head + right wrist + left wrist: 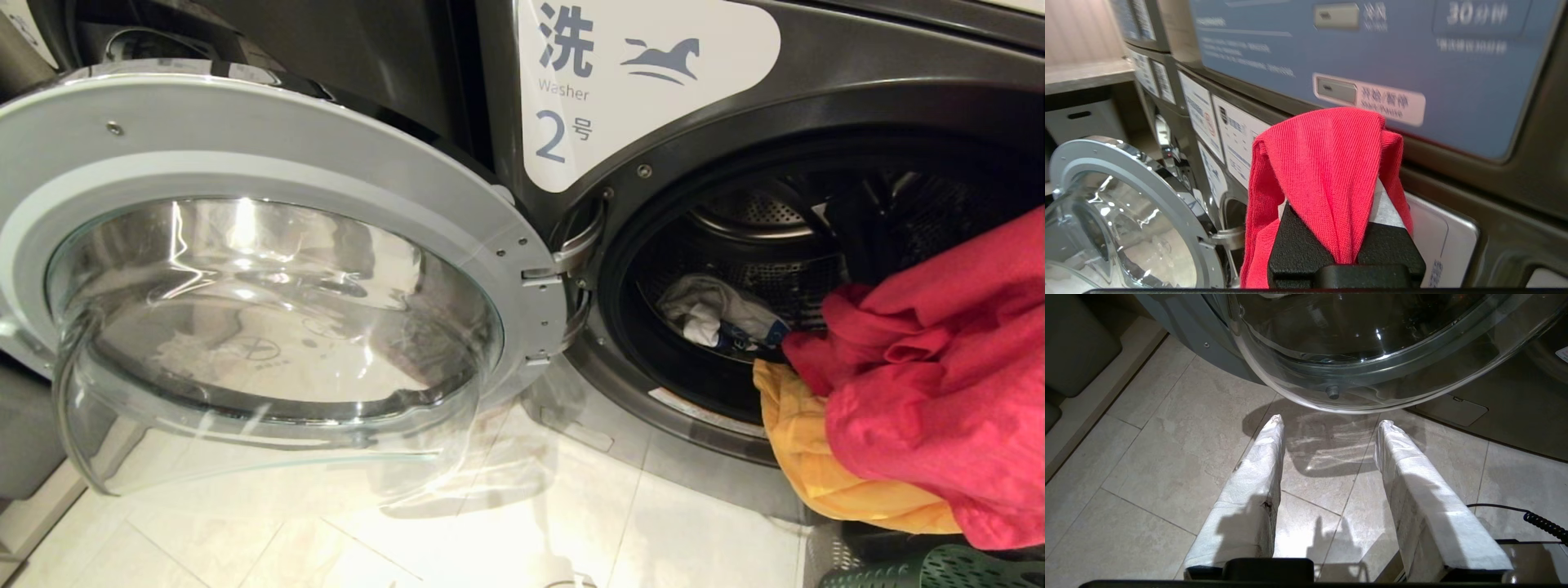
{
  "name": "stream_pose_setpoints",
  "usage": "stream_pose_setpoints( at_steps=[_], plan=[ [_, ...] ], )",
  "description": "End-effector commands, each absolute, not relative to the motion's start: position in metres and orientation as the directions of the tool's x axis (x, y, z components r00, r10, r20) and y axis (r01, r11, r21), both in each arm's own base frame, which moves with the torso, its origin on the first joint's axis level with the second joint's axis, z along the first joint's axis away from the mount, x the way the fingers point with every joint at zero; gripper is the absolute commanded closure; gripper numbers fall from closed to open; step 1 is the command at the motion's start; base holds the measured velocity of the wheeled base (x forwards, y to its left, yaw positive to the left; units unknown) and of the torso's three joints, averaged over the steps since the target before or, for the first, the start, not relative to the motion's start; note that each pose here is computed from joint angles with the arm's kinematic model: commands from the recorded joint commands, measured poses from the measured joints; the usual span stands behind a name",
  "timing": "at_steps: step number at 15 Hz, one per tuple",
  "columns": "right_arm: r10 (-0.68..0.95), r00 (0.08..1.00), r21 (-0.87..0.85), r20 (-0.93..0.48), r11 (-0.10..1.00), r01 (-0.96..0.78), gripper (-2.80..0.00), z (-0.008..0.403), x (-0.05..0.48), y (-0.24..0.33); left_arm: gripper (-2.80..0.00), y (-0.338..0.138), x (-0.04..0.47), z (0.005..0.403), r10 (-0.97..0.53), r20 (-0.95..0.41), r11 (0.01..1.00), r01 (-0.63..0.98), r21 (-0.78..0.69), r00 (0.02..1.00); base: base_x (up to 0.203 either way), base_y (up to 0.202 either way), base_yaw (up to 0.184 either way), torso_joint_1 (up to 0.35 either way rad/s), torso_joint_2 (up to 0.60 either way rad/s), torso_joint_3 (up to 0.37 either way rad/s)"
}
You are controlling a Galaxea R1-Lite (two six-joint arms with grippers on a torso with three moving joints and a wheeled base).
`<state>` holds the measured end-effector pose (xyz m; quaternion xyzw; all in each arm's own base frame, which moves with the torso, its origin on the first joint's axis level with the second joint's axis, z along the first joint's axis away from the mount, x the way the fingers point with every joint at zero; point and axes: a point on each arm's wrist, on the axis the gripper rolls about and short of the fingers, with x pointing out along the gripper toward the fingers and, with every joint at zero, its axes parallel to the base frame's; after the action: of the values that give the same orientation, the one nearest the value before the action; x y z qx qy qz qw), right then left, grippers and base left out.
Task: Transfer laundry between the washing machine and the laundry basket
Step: Pick a cloth and place it into the basket
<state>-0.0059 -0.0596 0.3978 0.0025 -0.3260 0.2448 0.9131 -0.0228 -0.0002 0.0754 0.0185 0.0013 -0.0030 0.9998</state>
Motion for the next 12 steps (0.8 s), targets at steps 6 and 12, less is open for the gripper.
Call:
stream_pose_setpoints(
  at_steps=[6, 12],
  plan=[
    [0.610, 0.391, -0.345, 0.689, 0.751, -0.563, 0.00, 0.394, -0.016, -0.064, 0.00, 0.000, -0.023, 0.075, -0.006, -0.003, 0.999, 0.006, 0.038, 1.000, 0.000, 0.000, 0.000, 0.000, 0.00, 0.000],
    [0.713, 0.087, -0.519, 0.696, 0.583, -0.625, 0.00, 0.394, -0.025, -0.061, 0.00, 0.000, -0.023, 0.075, -0.006, -0.003, 0.999, 0.006, 0.037, 1.000, 0.000, 0.000, 0.000, 0.000, 0.00, 0.000]
  ],
)
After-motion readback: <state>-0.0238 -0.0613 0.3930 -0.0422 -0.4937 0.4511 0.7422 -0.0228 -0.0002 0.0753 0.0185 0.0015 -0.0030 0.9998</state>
